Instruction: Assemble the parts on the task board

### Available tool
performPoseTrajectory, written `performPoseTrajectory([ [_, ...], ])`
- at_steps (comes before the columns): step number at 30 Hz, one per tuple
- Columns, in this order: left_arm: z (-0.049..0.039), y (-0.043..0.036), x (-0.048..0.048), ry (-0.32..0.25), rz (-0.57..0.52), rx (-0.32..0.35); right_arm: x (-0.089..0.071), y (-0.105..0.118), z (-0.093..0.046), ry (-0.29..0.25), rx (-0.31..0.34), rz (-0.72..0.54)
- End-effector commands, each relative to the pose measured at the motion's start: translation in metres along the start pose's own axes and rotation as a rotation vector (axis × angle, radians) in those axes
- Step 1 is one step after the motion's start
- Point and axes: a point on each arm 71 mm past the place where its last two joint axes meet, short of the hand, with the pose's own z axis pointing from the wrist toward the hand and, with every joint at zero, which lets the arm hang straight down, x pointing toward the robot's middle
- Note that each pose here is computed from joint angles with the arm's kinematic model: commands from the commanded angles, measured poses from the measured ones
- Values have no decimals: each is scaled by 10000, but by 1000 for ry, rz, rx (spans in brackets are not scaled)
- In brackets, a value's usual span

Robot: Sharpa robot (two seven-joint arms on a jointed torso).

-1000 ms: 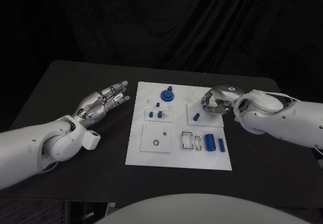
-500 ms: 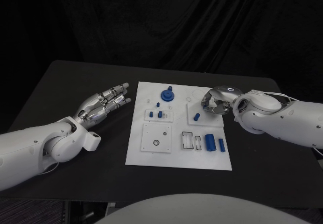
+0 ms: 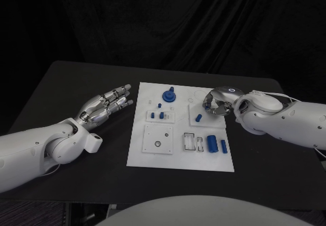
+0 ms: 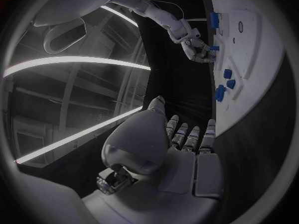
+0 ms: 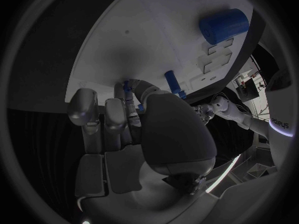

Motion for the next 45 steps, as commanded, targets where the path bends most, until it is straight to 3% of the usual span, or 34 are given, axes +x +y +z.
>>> performPoseTrajectory([
  [1, -4, -119, 19, 9, -19, 175, 30, -15, 0, 11, 8, -3],
  [9, -5, -113, 17, 10, -20, 172, 16, -24, 6, -10, 8, -2],
  [20, -16, -108, 4, 6, -18, 167, -54, -35, -51, -87, 1, 13],
  [33, -5, -97, 8, 7, -18, 161, -327, 29, -65, -175, -21, 14],
  [39, -7, -96, 7, 6, -18, 159, -441, 68, -94, -181, -23, 14],
  [45, -4, -96, 11, 9, -20, 158, -449, 261, -172, -152, -63, 29],
])
